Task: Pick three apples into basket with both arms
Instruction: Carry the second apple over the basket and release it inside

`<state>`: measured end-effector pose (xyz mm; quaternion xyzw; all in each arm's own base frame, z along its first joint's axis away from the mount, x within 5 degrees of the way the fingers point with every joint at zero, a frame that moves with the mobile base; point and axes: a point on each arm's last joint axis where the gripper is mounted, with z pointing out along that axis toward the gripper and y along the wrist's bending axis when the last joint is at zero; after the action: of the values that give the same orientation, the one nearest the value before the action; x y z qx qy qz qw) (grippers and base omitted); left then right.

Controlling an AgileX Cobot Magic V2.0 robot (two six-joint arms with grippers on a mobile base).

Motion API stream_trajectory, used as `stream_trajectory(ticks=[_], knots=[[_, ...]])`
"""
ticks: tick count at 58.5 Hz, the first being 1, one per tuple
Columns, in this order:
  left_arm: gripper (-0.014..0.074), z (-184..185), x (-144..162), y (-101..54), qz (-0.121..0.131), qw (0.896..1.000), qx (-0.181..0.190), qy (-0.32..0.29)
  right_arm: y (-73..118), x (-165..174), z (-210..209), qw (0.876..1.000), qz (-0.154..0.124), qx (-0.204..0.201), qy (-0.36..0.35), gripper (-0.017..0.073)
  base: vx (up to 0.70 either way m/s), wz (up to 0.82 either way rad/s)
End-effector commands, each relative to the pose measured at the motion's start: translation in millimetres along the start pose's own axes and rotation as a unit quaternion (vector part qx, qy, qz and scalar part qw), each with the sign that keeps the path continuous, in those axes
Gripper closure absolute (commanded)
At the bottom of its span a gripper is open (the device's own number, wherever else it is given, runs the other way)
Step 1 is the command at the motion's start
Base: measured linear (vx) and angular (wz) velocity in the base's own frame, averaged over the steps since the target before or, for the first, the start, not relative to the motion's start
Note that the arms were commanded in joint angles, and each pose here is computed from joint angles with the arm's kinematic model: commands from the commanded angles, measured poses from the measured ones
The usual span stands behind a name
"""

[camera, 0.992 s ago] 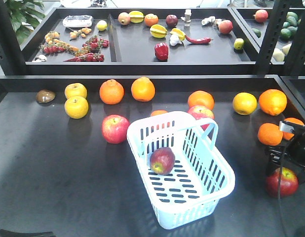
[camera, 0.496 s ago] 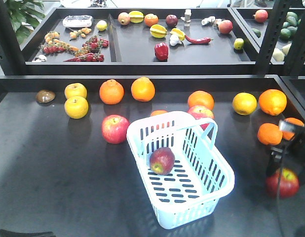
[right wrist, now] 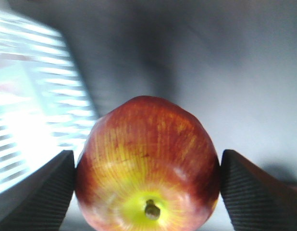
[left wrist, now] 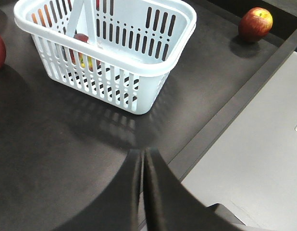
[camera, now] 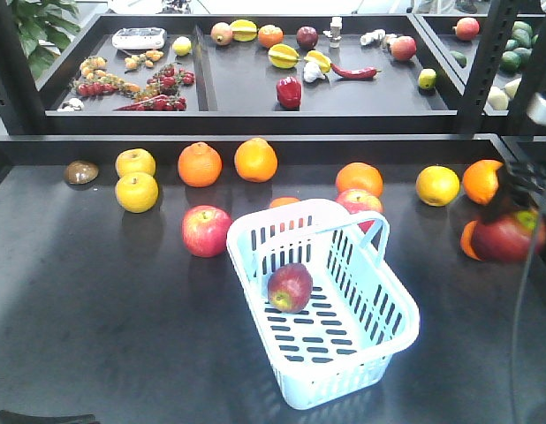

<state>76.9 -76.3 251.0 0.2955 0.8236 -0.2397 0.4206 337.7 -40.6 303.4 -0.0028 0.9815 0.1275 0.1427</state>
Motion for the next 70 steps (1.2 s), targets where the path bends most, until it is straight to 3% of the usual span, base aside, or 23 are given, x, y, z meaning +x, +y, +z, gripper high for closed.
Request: stream_trajectory(ticks=[1,10,26,36,58,64,70], knots=[[0.0599,-3,-12,-0.2,-0.011,0.999,-0.003,-0.036,44.8,7,-35,0.997,-0.054,-0.025,-0.046,0.0559,0.00,0.00],[0.0599,-3,-12,-0.2,-0.011,0.999,-0.003,-0.036,101.3,20,-49,0.989,-0.122,-0.049,-0.074,0.0555,0.00,0.00],[0.0599,-3,-12,-0.2,-0.011,0.999,-0.003,-0.036,144.5,25,-24,0.984,-0.157,-0.074,-0.032,0.0543,0.00,0.00],[0.0599,-3,-12,-0.2,-0.011,0.999,-0.003,-0.036,159.0,22,-4,0.980,-0.180,-0.080,-0.020,0.0459,0.00,0.00],[0.0599,-3,-12,-0.2,-0.011,0.999,-0.003,-0.036,172.2,13,35,0.979,-0.186,-0.088,-0.002,-0.0076,0.00,0.00],[0.0599,-3,-12,-0.2,-0.011,0.999,-0.003,-0.036,170.4,14,35,0.980,-0.185,-0.079,0.004,-0.0137,0.00,0.00],[0.0599,-3,-12,-0.2,-0.011,0.999,-0.003,-0.036,166.6,16,34,0.978,-0.197,-0.061,0.015,-0.0129,0.00,0.00]])
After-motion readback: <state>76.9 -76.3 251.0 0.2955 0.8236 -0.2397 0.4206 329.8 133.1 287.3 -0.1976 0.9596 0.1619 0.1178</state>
